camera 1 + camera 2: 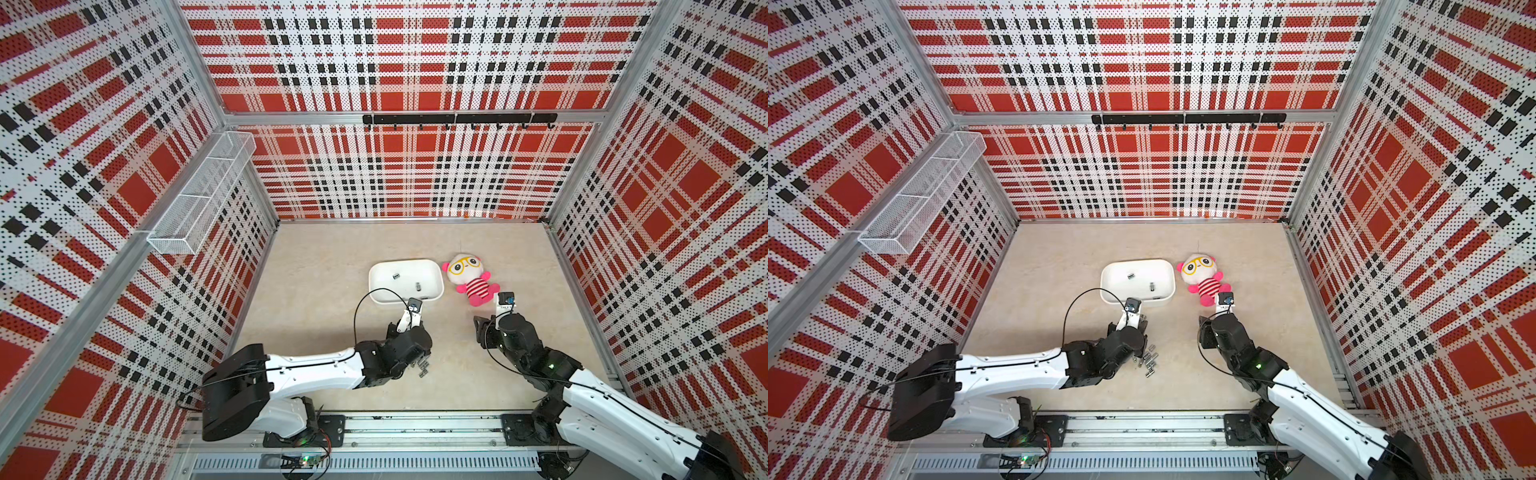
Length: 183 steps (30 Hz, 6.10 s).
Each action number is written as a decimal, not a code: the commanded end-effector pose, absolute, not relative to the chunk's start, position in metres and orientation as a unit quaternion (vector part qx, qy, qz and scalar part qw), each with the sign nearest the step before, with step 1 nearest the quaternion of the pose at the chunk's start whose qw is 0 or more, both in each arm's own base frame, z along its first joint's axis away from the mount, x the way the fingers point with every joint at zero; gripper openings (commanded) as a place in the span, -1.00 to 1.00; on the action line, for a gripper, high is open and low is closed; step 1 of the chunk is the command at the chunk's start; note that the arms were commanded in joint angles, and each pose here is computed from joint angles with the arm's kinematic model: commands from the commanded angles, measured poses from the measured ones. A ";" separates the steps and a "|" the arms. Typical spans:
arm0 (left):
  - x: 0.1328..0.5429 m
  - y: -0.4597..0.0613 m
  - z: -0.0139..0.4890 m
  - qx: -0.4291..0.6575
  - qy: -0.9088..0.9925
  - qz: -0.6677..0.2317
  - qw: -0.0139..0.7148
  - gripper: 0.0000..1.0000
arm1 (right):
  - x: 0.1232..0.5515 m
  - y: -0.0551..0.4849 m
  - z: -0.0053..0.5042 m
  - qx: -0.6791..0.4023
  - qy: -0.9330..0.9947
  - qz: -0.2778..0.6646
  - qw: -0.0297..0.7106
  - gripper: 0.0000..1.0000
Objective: Put the socket on the desktop into the storage box
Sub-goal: Place the socket head in the storage box, then pick up the socket head from the center of the board.
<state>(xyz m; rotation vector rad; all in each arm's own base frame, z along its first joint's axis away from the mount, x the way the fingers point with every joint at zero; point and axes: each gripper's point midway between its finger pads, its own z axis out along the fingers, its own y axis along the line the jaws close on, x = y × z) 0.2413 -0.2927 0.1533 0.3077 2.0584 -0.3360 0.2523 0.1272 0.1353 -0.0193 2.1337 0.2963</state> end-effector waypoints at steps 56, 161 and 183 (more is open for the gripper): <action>0.259 -0.308 0.174 0.131 0.846 -0.202 0.475 0.00 | 0.251 0.142 0.130 -0.038 0.871 0.143 0.468 0.18; 0.204 -0.298 0.028 0.309 0.888 -0.031 0.338 -0.79 | 0.240 0.186 0.120 -0.124 0.877 0.139 0.443 0.14; 0.242 -0.286 0.135 0.149 0.849 -0.178 0.474 -1.00 | 0.243 0.184 0.119 -0.120 0.877 0.129 0.447 0.17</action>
